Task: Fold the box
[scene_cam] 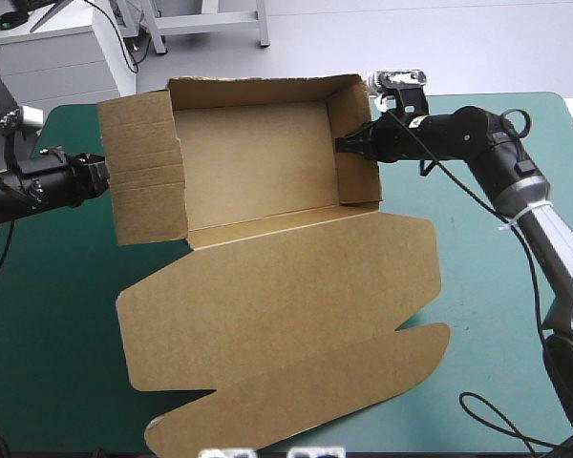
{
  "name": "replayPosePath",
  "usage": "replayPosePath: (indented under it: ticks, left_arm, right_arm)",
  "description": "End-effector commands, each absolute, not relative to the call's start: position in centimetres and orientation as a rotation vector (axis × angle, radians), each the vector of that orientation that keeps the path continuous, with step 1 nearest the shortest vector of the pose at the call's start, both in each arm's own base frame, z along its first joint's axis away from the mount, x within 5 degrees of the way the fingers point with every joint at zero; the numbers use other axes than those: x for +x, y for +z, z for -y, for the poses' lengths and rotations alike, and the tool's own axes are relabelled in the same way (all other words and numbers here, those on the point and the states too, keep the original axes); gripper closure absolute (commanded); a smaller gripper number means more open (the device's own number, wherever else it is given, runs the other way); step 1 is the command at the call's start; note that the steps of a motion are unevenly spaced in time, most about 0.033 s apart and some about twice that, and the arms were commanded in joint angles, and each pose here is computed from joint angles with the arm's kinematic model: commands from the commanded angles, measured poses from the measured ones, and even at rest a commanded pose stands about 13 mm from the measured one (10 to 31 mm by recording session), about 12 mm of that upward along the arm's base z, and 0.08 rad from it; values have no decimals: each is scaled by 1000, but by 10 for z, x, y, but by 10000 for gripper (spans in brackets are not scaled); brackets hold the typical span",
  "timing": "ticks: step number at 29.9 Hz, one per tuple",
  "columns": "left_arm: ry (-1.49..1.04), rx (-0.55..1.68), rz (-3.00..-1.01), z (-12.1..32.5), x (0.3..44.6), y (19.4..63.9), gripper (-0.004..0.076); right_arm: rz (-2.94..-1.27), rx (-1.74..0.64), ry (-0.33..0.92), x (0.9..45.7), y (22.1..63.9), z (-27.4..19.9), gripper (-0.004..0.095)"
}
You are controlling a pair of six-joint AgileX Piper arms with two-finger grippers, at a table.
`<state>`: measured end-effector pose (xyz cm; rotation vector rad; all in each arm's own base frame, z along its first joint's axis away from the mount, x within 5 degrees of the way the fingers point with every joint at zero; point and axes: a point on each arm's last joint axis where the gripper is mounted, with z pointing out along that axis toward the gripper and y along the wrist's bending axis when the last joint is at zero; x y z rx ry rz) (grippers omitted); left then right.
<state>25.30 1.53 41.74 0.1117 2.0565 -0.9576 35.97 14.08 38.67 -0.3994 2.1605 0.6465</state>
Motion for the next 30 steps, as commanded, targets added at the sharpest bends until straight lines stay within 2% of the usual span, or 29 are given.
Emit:
replayPosePath:
  ticks: [1,13,25,30]
  left_arm:
    - [-1036,187,-1982,-2,235,440,731]
    - [-1057,300,-1998,21,229,441,724]
    - [-1029,355,-2034,30,224,440,491]
    - [-1021,359,-2034,30,222,441,472]
  right_arm:
    - [-1950,-324,682,347,430,-146,920]
    - [-1864,-363,658,341,436,-168,919]
    - [-1895,-365,576,342,432,-165,919]
    - [-1901,-357,563,343,432,-164,919]
